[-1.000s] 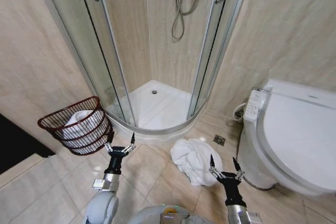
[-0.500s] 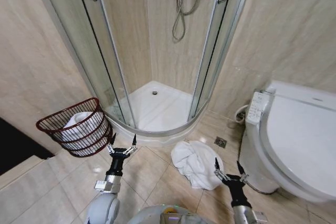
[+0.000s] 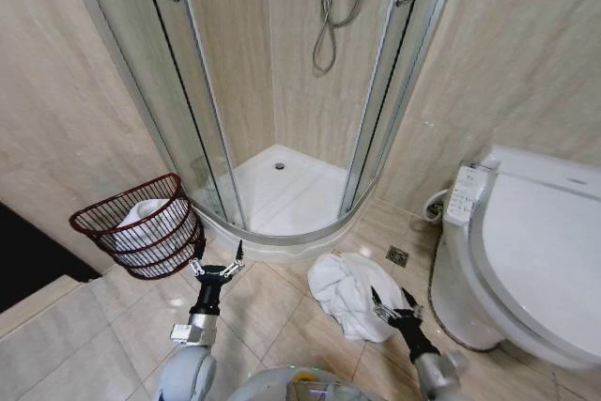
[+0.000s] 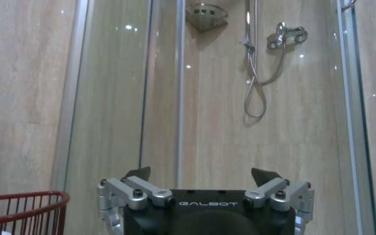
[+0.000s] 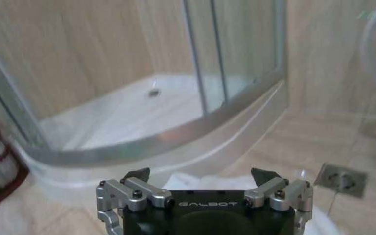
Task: Discard the used towel into the hamper.
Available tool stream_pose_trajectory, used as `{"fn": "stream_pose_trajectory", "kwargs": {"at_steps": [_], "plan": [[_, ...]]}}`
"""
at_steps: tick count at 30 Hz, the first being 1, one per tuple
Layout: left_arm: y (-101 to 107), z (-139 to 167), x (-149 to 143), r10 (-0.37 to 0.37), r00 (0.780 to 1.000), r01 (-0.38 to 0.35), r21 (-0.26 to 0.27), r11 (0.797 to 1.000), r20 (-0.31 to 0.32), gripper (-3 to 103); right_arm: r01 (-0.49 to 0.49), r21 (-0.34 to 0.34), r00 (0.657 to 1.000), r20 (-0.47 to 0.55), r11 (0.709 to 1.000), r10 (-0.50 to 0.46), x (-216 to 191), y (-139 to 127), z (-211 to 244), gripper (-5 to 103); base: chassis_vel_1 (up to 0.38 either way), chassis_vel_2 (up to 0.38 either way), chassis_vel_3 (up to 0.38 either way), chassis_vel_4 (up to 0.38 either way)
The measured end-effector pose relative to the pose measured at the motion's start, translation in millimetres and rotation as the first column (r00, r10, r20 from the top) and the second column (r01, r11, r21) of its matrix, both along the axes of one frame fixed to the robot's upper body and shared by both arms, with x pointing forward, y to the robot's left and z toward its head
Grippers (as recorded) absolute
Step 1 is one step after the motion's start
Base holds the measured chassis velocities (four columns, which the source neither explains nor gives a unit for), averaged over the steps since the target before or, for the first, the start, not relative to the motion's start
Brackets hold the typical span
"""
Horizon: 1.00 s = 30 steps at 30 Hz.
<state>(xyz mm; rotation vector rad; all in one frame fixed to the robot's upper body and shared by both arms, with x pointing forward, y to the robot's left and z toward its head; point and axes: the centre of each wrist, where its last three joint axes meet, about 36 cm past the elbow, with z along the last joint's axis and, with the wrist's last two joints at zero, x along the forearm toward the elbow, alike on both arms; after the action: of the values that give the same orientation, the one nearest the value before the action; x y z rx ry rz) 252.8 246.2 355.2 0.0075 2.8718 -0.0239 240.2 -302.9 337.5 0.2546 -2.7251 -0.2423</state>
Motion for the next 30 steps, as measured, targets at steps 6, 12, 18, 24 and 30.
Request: {"fn": "stream_pose_trajectory", "kwargs": {"at_steps": [6, 12, 18, 24, 30], "plan": [[10.2, 4.7, 2.2, 0.02, 1.0, -0.02, 0.015, 1.0, 0.014, 100, -0.078, -0.062, 0.988, -0.138, 0.995, 0.069, 52.7, -0.9, 17.9, 100, 0.0, 0.0, 0.0, 0.0], [19.8, 9.1, 4.4, 0.046, 0.999, -0.047, 0.025, 0.999, 0.024, 100, -0.119, -0.067, 0.961, -0.258, 0.991, 0.098, 82.1, -5.6, 8.4, 100, 0.0, 0.0, 0.0, 0.0], [27.3, 17.1, 4.9, 0.083, 0.996, -0.084, 0.035, 0.996, 0.027, 100, -0.17, -0.036, 0.917, -0.372, 0.985, 0.145, 99.0, -14.7, -15.9, 100, 0.0, 0.0, 0.0, 0.0], [28.6, 17.4, 5.2, 0.093, 0.995, -0.094, 0.04, 0.995, 0.024, 100, -0.152, -0.023, 0.907, -0.401, 0.988, 0.13, 116.8, -22.4, -40.4, 100, 0.0, 0.0, 0.0, 0.0], [26.9, 17.1, 11.6, 0.082, 0.997, -0.082, 0.049, 0.995, 0.015, 100, -0.129, -0.017, 0.899, -0.423, 0.991, 0.11, 139.7, -24.1, -71.8, 100, 0.0, 0.0, 0.0, 0.0]]}}
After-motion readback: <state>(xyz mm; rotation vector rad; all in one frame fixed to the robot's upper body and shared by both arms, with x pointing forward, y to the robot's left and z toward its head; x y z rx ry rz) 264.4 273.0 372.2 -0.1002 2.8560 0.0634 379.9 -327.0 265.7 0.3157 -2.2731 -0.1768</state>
